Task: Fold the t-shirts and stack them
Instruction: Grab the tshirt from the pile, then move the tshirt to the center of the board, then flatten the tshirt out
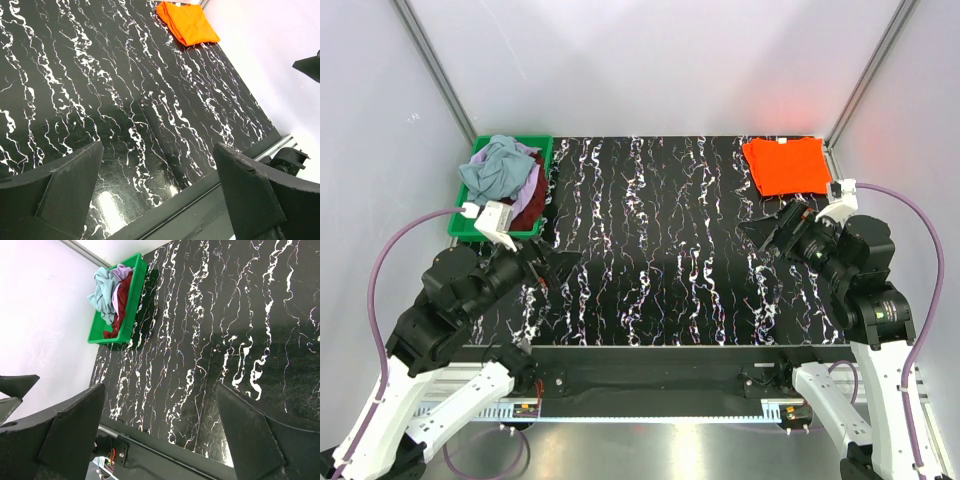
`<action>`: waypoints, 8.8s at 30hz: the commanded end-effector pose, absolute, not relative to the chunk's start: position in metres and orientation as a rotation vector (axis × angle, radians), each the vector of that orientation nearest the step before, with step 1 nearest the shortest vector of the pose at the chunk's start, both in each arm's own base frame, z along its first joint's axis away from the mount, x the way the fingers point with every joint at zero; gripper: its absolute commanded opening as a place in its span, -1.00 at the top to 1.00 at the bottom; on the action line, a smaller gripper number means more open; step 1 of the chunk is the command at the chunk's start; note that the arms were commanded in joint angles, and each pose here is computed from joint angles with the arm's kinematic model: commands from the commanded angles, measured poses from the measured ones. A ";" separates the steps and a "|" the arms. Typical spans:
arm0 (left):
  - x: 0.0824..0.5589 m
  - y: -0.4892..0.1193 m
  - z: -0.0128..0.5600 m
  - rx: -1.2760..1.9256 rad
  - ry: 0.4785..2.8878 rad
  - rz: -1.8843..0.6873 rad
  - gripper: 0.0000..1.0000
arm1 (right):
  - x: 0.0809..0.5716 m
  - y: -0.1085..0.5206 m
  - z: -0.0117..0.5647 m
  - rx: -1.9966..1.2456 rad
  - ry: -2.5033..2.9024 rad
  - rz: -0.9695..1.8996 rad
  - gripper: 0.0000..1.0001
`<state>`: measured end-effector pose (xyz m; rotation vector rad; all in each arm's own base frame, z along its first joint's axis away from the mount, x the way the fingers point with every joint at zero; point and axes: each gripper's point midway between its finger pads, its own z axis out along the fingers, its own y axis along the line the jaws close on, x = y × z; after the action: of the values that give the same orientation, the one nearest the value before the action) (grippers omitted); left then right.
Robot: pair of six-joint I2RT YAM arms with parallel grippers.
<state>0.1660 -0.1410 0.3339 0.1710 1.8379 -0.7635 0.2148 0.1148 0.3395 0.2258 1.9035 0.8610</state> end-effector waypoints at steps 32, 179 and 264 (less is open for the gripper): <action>0.529 0.063 0.221 -0.653 1.978 -0.064 -0.61 | 0.225 0.109 0.359 0.194 1.822 0.778 -0.99; 0.193 -0.205 0.101 -0.052 2.387 -0.875 -0.22 | 0.280 0.163 0.069 0.414 2.654 0.433 0.44; 0.245 -0.252 0.085 -0.035 2.488 -0.828 -0.23 | 0.306 0.182 0.094 0.136 2.678 0.209 0.13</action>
<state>0.2212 -0.2380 0.0582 -0.0737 2.5805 -0.8005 0.3498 0.1469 0.0855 0.3264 2.6598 0.1347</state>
